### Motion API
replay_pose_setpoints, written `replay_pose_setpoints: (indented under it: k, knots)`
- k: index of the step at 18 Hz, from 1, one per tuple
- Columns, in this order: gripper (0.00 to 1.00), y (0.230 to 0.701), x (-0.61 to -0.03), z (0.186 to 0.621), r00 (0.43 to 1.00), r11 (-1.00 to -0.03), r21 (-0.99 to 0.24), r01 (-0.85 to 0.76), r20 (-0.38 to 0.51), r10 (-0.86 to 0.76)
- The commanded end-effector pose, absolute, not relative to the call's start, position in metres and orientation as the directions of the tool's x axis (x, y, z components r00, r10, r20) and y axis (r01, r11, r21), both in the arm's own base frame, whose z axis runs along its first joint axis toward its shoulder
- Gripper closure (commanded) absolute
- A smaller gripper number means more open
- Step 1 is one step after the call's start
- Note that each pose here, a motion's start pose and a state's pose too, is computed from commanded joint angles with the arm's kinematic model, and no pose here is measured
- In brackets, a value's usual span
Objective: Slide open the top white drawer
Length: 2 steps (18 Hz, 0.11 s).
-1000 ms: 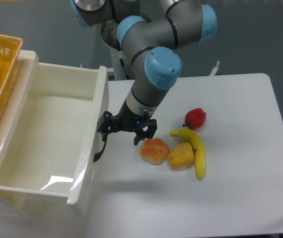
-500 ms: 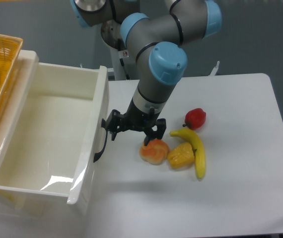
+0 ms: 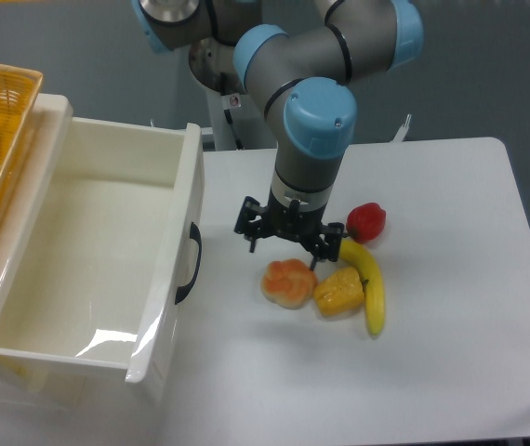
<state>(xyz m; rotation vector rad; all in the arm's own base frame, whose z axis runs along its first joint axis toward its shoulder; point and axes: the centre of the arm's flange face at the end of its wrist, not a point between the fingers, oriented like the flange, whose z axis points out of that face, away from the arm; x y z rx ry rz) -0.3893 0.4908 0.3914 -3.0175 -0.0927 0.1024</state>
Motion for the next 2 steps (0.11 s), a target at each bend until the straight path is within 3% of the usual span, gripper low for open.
replay_pose_setpoints:
  k: [2]
  knots:
    - [0.0,0.4875,-0.3931,0.3909,0.996,-0.991,-0.12,0.052,-0.067,0.061]
